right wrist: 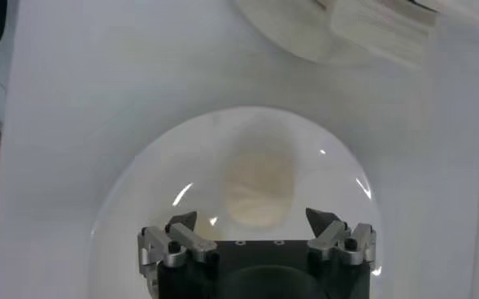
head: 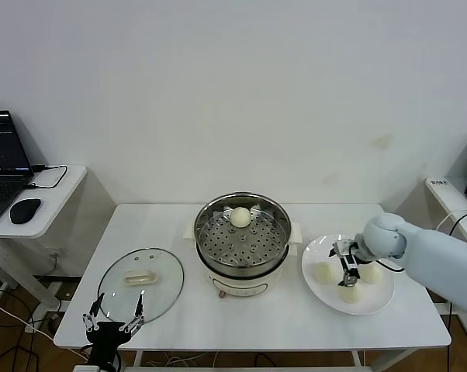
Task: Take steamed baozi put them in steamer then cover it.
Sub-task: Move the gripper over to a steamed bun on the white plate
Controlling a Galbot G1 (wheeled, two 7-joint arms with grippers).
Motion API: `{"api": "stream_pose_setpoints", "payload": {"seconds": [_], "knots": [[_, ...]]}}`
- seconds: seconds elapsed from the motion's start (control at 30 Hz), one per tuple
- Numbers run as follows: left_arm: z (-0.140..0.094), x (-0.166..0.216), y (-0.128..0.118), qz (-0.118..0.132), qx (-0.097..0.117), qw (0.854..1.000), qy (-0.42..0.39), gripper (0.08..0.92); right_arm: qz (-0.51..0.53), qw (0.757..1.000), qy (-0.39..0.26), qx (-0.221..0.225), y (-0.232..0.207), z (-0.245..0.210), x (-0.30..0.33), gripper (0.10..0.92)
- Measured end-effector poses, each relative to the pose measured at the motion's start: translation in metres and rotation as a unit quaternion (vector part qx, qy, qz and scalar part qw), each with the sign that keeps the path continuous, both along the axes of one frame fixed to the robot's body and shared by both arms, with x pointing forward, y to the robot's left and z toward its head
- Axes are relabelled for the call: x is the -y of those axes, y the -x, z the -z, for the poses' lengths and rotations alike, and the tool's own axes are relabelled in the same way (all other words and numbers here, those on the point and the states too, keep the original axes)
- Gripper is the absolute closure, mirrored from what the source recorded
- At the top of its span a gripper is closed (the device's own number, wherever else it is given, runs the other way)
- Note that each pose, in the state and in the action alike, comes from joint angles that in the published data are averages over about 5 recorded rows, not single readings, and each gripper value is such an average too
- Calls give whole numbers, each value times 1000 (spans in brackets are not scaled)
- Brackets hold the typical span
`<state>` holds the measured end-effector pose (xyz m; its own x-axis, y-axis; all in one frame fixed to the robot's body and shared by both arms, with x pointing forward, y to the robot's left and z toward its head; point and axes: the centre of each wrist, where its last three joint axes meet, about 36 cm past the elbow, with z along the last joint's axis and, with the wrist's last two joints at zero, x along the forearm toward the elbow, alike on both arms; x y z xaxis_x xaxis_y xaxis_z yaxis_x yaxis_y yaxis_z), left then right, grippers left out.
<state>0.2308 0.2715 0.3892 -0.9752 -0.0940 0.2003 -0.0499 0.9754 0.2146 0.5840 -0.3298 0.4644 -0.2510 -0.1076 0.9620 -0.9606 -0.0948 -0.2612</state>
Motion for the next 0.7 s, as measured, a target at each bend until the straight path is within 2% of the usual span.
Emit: {"api": "stream_pose_setpoints", "payload": {"seconds": [0.23, 0.7], "knots": [[1, 1, -1, 0, 0, 1000, 1, 177, 7, 1000, 2, -1, -4, 14, -3, 202], [1, 2, -1, 0, 1, 1000, 3, 177, 16, 1000, -3, -3, -8, 22, -5, 385]]}}
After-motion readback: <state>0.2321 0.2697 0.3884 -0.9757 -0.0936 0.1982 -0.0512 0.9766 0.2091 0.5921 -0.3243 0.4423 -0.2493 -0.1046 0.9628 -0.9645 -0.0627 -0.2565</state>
